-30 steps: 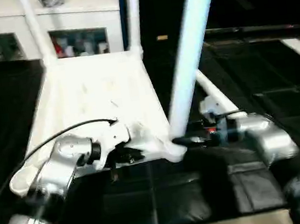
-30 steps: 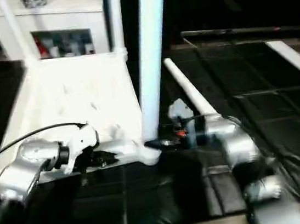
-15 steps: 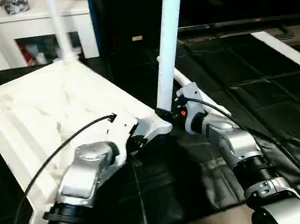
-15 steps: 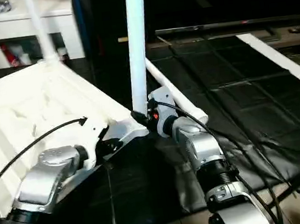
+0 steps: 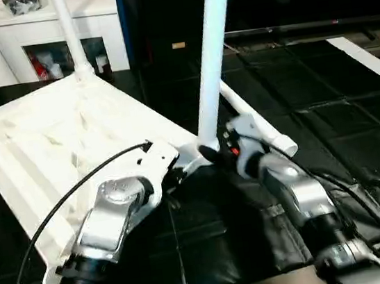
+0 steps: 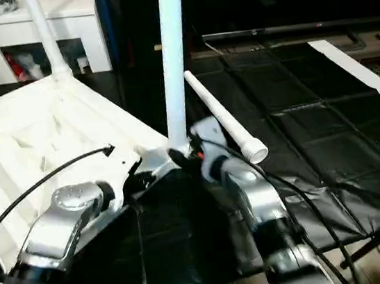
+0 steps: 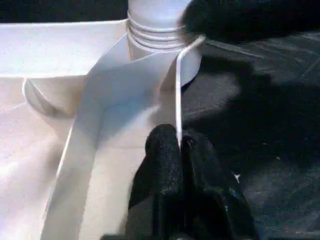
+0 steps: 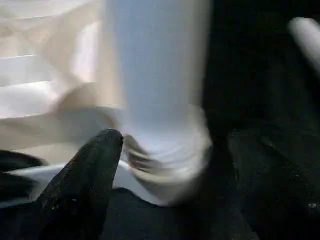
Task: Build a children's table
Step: Rotate leg to tighten, then rotate table base
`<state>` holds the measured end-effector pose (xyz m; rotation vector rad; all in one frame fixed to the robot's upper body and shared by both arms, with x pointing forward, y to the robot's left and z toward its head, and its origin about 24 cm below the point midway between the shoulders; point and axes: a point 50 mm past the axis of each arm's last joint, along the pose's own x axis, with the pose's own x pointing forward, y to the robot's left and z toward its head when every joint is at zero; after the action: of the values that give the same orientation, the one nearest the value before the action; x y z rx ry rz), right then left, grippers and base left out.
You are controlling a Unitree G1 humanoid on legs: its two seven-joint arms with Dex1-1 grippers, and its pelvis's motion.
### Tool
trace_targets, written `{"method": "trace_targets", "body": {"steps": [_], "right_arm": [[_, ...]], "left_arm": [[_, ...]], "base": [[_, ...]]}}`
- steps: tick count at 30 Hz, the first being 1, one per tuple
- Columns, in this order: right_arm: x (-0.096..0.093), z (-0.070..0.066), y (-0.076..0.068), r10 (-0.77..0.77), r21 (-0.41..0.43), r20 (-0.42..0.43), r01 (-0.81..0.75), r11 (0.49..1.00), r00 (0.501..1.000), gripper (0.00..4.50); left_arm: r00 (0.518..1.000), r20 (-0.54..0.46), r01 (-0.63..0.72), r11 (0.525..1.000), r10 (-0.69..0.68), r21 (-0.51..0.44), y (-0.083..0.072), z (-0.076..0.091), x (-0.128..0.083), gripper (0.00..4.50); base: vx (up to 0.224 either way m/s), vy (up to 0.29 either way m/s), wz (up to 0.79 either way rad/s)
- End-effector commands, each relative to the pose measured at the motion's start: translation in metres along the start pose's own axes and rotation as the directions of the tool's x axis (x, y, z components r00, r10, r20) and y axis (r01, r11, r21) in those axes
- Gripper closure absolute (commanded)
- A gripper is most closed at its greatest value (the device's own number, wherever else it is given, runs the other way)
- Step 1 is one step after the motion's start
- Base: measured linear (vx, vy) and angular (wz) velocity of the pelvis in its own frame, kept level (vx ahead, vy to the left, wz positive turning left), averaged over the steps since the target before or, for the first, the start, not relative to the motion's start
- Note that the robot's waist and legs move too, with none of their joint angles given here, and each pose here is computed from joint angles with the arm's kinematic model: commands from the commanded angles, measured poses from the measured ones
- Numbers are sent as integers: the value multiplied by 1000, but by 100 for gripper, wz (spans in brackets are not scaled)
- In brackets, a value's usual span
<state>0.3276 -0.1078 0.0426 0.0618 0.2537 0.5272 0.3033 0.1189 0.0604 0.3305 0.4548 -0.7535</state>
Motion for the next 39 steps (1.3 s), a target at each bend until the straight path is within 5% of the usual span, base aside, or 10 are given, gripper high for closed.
{"method": "trace_targets", "body": {"steps": [1, 5, 13, 16, 21, 24, 25, 28, 31, 39], "right_arm": [[-12, 13, -11, -46, 42, 80, 43, 998, 996, 51], [-25, 19, -2, 81, 23, 138, -85, 996, 987, 12], [-29, 3, 11, 205, -26, 31, -204, 979, 978, 0], [-29, -1, 23, 293, -83, -75, -299, 951, 953, 0], [-28, -6, 24, 307, -101, -127, -320, 942, 943, 0], [-26, -9, 25, 304, -108, -158, -322, 940, 940, 0], [-24, -10, 26, 308, -111, -179, -330, 937, 934, 0], [-24, -13, 31, 327, -98, -210, -352, 931, 922, 0], [-24, -14, 31, 331, -98, -219, -358, 929, 918, 0], [-23, -21, 32, 320, -100, -265, -356, 929, 910, 0]], "left_arm": [[992, 126, -30, 999, 24, 44, 4, 22, -4, 406], [981, 191, 9, 1000, -7, -9, 0, 28, -6, 373], [951, 299, -67, 996, 84, -65, 19, 45, -25, 329], [929, 199, -310, 950, 311, -36, 61, 34, -60, 329], [896, 84, -441, 896, 437, 48, 86, 20, -86, 354], [843, -13, -534, 838, 538, 110, 104, 8, -111, 365], [789, -93, -588, 790, 608, 173, 115, -3, -128, 388], [720, -202, -616, 745, 664, 254, 121, -22, -141, 406], [712, -218, -617, 743, 667, 260, 121, -25, -141, 443], [659, -345, -565, 743, 668, 360, 117, -42, -145, 443]], "base": [[0, 0, 0], [0, 0, 0], [0, 0, 0], [0, 0, 0], [0, 0, 0], [0, 0, 0], [0, 0, 0], [0, 0, 0], [0, 0, 0], [0, 0, 0]]}}
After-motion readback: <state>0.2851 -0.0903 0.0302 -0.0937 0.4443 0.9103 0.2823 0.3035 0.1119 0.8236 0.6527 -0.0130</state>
